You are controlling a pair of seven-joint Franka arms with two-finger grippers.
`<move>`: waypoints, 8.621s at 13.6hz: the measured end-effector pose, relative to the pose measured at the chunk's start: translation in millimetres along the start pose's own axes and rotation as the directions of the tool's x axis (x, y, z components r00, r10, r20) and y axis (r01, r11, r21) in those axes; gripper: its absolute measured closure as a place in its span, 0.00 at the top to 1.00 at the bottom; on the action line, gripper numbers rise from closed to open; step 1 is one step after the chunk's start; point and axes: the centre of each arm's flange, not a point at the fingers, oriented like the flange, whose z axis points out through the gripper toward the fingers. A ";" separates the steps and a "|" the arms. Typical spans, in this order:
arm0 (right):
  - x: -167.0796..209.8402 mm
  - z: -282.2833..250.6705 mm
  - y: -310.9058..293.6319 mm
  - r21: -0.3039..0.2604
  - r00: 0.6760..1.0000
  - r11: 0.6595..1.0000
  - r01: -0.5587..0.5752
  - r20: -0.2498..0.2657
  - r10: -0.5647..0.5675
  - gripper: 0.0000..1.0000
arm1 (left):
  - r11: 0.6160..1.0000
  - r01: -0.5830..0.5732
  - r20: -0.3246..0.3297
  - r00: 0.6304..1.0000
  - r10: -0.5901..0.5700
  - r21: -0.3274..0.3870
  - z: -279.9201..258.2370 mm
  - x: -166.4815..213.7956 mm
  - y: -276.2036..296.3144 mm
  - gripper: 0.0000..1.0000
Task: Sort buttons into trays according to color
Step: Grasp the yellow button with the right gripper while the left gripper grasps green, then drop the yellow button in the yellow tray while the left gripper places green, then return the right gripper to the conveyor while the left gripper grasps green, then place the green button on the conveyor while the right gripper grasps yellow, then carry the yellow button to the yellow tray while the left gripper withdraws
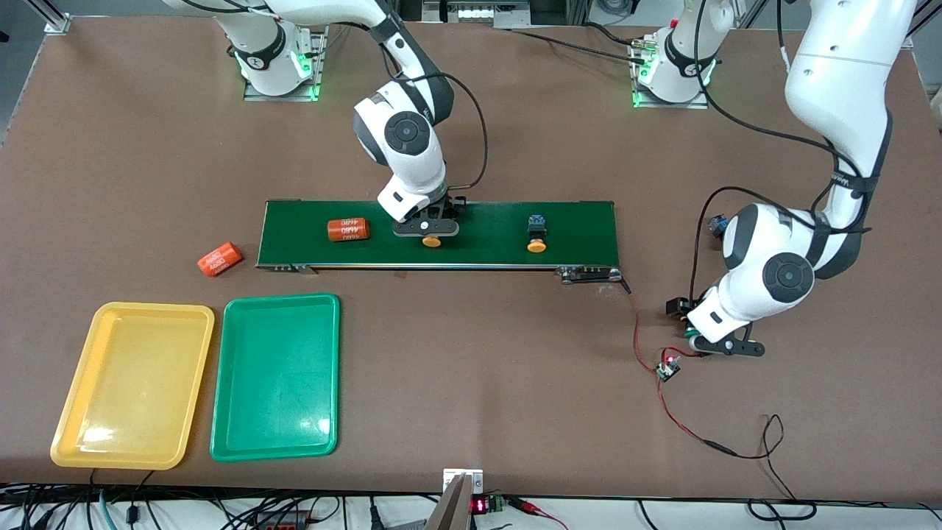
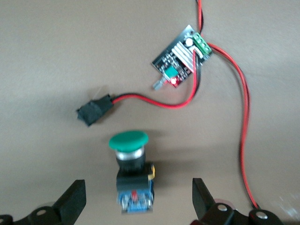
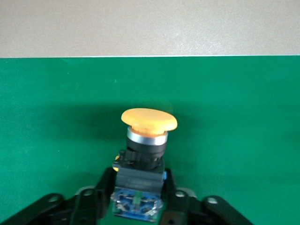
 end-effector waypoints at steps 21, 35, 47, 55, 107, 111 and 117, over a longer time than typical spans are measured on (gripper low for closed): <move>194.0 -137.6 513.4 -0.197 0.990 0.971 0.132 -0.020 -0.138 0.41 | 0.993 0.119 0.202 0.972 -0.117 0.005 -80.3 -50.3 161.0 0.41; 245.7 0.8 593.1 -0.308 0.942 0.926 0.218 -0.181 -0.282 0.41 | 0.954 0.298 0.209 0.933 -0.292 0.001 -52.8 -118.1 276.8 0.63; 175.7 -156.4 486.3 -0.100 0.999 0.994 0.031 0.011 -0.030 1.00 | 0.950 0.224 0.401 0.867 -0.296 0.218 -113.6 -69.9 116.7 1.00; 49.8 -160.8 295.3 -0.046 0.999 0.999 -0.027 0.024 0.028 1.00 | 0.985 0.148 0.311 0.935 -0.169 0.090 -20.1 -118.4 -48.6 1.00; 27.7 -0.4 125.9 0.018 0.998 0.999 0.035 -0.055 -0.034 0.88 | 0.945 0.290 0.334 0.915 -0.227 -0.152 -163.1 -102.7 232.4 1.00; 32.6 -5.3 128.7 0.015 0.998 1.000 0.026 -0.063 -0.025 0.42 | 0.958 0.274 0.421 0.881 -0.214 -0.087 -234.7 -85.6 165.3 1.00; 100.6 -89.1 151.1 -0.080 1.000 0.997 0.008 -0.025 -0.010 0.41 | 0.995 -0.037 0.468 0.880 0.078 -0.096 -284.6 -101.7 84.7 1.00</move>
